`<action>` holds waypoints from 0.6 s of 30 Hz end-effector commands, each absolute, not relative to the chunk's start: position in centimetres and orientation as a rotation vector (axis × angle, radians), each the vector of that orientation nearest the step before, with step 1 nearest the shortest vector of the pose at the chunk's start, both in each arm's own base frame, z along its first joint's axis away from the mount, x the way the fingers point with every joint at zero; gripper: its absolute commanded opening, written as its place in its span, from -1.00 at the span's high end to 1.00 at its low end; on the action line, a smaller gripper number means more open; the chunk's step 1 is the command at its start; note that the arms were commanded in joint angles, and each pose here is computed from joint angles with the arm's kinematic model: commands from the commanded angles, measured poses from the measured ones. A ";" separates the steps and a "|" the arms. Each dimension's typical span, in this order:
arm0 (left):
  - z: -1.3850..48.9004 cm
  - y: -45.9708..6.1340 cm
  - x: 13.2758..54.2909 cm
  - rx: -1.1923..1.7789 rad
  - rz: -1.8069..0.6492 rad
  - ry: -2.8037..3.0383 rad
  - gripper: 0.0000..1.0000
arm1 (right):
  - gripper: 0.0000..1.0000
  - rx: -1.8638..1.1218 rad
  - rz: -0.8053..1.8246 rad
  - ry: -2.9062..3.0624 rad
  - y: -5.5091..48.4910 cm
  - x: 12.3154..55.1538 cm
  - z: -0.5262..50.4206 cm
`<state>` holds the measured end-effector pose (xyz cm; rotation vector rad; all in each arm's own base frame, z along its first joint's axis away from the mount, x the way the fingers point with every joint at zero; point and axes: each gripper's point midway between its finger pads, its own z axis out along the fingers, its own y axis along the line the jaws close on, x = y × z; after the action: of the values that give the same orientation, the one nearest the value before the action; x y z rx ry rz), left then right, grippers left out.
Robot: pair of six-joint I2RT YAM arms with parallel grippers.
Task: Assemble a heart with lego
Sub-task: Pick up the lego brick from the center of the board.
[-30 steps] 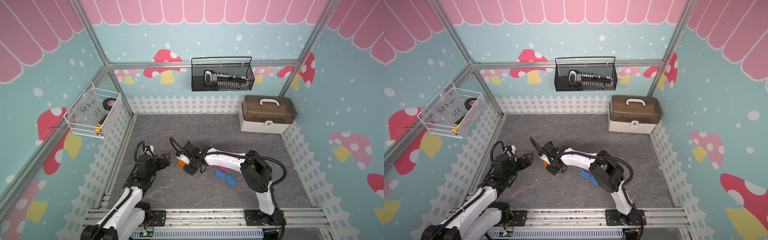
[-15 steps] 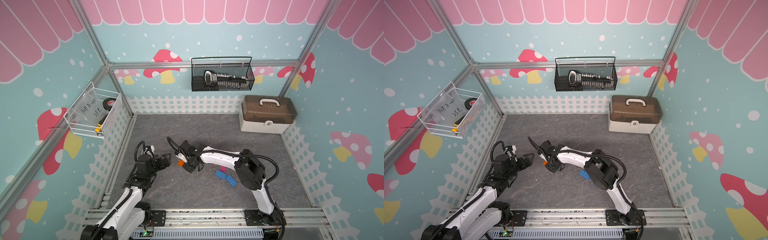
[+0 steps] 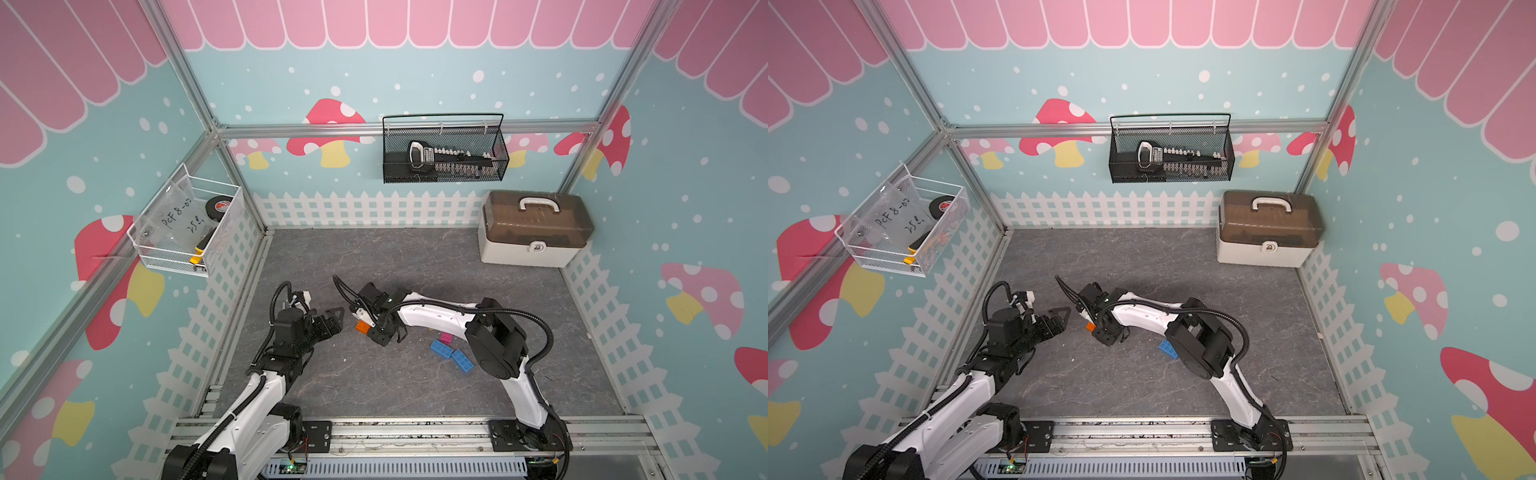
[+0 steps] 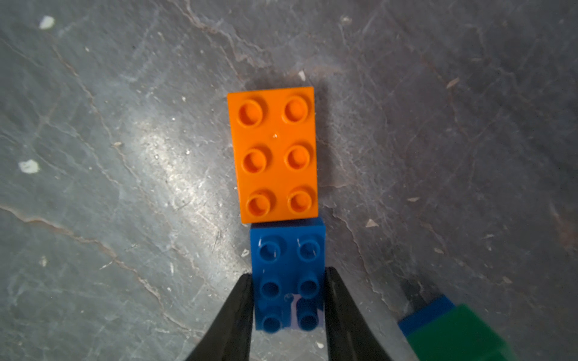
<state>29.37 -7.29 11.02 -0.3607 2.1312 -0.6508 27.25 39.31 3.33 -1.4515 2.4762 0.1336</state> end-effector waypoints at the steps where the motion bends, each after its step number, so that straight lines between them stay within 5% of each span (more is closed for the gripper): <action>1: 11.4 -7.6 29.5 -0.348 -0.673 2.119 -0.82 | 0.46 -1.498 0.150 2.473 39.5 26.9 3.1; 10: 11.6 -9.5 29.5 -0.280 -0.691 2.155 -0.71 | 0.68 -1.402 0.334 2.390 39.2 27.1 7.9; 18: 13.3 -14.7 30.2 -0.140 -0.815 2.223 -0.55 | 0.68 -1.160 0.330 2.371 30.5 30.4 14.3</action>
<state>29.82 -13.36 12.33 -0.1710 2.2216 -0.7576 29.05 33.27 13.90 -1.2213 2.3551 0.3479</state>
